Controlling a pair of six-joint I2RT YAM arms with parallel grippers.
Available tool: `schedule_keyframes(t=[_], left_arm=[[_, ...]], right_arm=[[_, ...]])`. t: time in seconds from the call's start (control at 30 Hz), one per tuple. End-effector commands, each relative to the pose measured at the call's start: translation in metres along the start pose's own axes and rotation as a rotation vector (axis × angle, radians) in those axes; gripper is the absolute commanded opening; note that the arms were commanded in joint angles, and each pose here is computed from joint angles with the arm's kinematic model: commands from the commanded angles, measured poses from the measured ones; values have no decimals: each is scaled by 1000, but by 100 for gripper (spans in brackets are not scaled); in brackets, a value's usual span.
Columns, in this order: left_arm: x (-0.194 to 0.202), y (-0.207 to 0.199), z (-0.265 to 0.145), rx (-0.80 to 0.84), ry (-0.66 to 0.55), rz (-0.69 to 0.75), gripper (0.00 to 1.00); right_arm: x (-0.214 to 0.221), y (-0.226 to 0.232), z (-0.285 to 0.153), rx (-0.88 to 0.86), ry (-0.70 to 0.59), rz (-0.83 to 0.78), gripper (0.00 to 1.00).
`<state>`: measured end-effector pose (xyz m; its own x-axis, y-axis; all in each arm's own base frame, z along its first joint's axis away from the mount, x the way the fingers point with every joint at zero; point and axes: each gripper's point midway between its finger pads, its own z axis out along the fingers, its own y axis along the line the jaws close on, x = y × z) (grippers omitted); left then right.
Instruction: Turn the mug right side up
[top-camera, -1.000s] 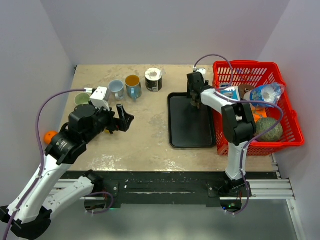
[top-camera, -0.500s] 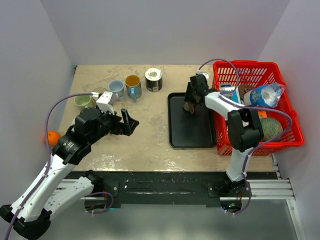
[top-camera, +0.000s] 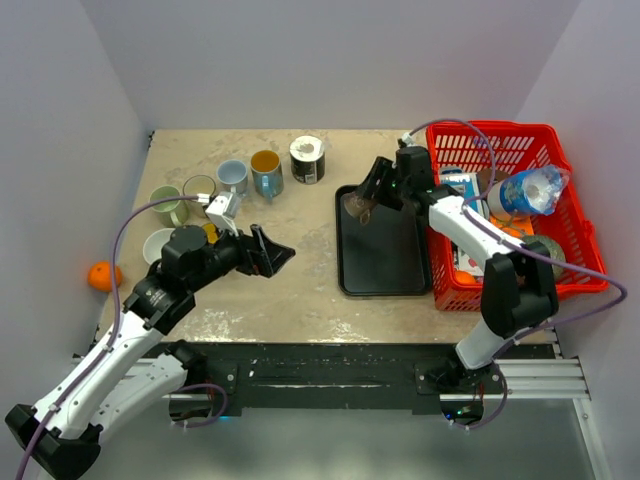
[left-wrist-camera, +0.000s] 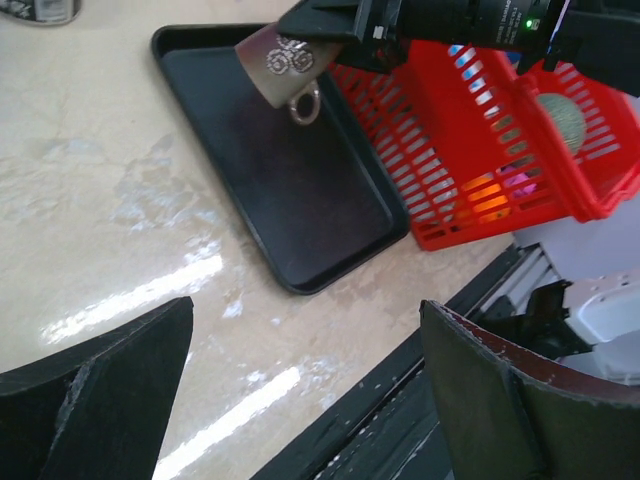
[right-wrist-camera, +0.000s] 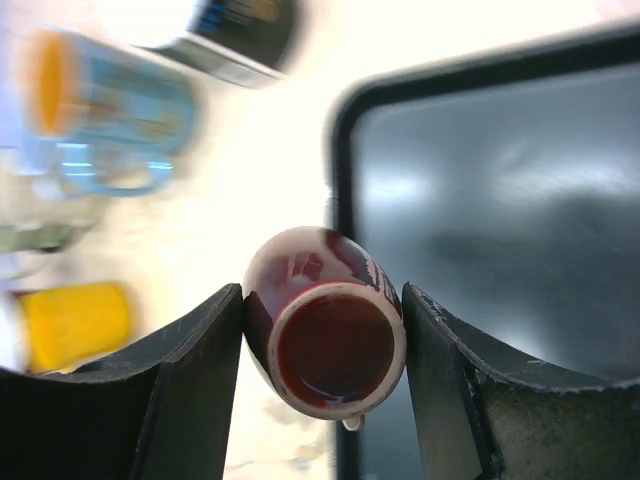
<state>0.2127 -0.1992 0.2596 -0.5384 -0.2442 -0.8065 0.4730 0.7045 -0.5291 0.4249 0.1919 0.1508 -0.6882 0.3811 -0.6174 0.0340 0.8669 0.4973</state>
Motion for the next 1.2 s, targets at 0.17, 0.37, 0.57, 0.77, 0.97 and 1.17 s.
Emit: schedule_keyframes(t=[0.17, 0.37, 0.57, 0.77, 0.97, 1.17], left_arm=[[-42, -49, 6, 272, -214, -58, 99], [-63, -64, 7, 349, -300, -67, 99], [-56, -64, 17, 413, -316, -132, 99], [-61, -58, 18, 402, -378, -189, 99], [-77, -52, 1, 383, -498, -233, 99], [-80, -50, 1, 377, -508, -258, 83]], right_arm=[[-76, 112, -98, -416, -196, 60, 0], [-80, 150, -138, -561, -195, 193, 0], [-49, 209, -168, -725, -154, 323, 0], [-26, 243, -188, -853, -117, 438, 0], [-13, 258, -199, -913, -75, 473, 0], [-3, 267, -206, -944, -36, 493, 0]])
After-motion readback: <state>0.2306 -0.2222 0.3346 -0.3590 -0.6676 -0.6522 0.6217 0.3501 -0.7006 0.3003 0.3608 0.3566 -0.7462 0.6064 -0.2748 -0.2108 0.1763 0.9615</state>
